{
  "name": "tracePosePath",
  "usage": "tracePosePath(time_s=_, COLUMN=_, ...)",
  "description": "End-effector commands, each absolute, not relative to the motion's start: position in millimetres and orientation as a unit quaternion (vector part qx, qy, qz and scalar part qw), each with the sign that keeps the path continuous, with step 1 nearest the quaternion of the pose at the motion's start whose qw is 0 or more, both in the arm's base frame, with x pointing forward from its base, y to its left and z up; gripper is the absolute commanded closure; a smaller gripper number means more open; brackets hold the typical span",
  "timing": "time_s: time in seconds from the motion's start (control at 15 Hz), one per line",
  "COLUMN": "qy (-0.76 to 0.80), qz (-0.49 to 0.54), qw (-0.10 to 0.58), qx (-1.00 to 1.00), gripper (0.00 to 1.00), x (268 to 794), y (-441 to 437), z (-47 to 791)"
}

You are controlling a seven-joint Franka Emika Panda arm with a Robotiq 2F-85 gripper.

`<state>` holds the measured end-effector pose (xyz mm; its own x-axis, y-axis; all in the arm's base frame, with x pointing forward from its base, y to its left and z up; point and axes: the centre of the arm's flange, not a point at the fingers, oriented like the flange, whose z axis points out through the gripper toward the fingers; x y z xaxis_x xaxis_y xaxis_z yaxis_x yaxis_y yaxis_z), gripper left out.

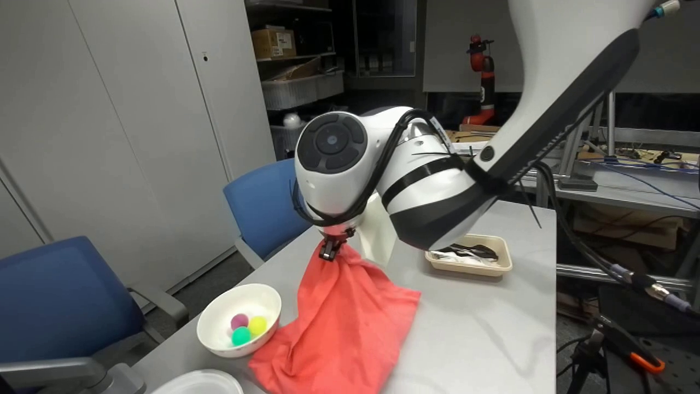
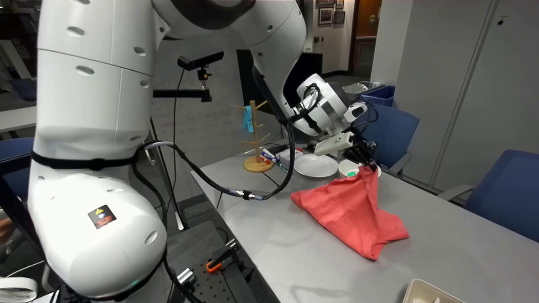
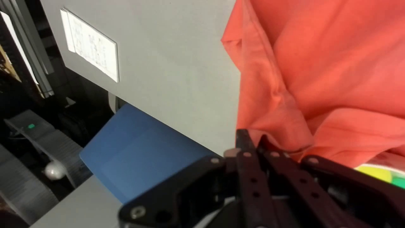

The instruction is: Fold up the peach sweat shirt on the table.

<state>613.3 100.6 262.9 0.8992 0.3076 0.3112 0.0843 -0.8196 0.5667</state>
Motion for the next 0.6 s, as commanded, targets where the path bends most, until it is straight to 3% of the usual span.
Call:
tracePosePath(time_s=0.0, qy=0.057, qz=0.197, qw=0.302, qx=0.931, gripper=1.00, x=644.7, y=92.2, z=252.0)
tracePosePath(time_s=0.13, qy=0.044, qz=0.193, qw=0.307, qx=0.931, gripper=1.00, x=649.1, y=89.3, z=246.8)
tracePosePath(time_s=0.2, qy=0.039, qz=0.189, qw=0.309, qx=0.931, gripper=0.91, x=650.7, y=89.5, z=245.3)
tracePosePath(time_s=0.27, qy=0.035, qz=0.187, qw=0.310, qx=0.931, gripper=0.71, x=651.6, y=89.9, z=244.0)
tracePosePath(time_s=0.53, qy=0.029, qz=0.189, qw=0.314, qx=0.930, gripper=0.42, x=649.3, y=92.1, z=246.3)
